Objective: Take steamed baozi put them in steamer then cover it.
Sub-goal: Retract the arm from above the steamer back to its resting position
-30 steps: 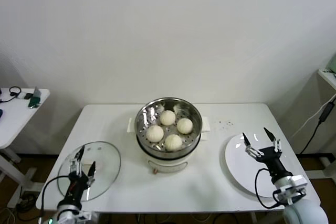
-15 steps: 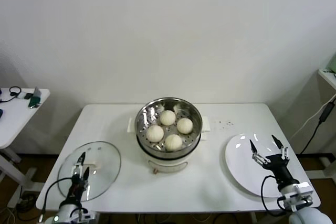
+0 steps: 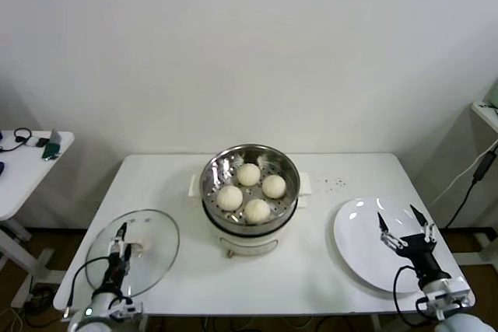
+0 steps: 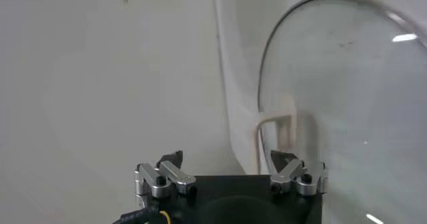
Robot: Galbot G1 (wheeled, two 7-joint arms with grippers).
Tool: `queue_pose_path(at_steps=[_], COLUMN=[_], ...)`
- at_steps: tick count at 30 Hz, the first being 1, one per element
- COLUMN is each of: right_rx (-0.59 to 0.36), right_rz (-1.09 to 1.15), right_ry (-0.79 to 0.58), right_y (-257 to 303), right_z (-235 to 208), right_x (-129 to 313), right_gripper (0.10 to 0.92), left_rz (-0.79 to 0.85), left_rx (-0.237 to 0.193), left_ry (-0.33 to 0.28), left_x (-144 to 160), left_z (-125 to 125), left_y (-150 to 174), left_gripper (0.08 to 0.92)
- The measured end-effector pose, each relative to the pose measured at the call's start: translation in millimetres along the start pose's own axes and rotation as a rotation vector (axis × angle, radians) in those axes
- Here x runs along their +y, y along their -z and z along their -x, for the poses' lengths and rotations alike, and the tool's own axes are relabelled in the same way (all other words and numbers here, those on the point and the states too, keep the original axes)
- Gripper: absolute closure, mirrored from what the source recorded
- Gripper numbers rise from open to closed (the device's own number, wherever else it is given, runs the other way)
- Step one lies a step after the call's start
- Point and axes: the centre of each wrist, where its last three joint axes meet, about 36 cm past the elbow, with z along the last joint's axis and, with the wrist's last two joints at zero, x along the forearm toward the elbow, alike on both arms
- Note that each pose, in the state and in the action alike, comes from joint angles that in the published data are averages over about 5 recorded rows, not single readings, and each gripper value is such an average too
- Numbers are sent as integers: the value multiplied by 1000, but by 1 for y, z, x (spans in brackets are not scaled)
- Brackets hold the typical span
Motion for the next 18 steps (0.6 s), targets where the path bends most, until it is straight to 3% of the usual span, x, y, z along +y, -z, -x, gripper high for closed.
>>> queue_pose_path(at_steps=[12,18], right_rx=[9,12], right_rz=[-17,-21], right_ry=[-8,-13], right_y=[-9,-11], right_z=[-6,-7], right_x=[1,1], right_gripper=[200,200], left_rz=[-25,-43], left_rx=[7,4], left_ry=[16,17], left_x=[-5,-7], left_z=[23,28], left_y=[-2,0], left_gripper=[177,276])
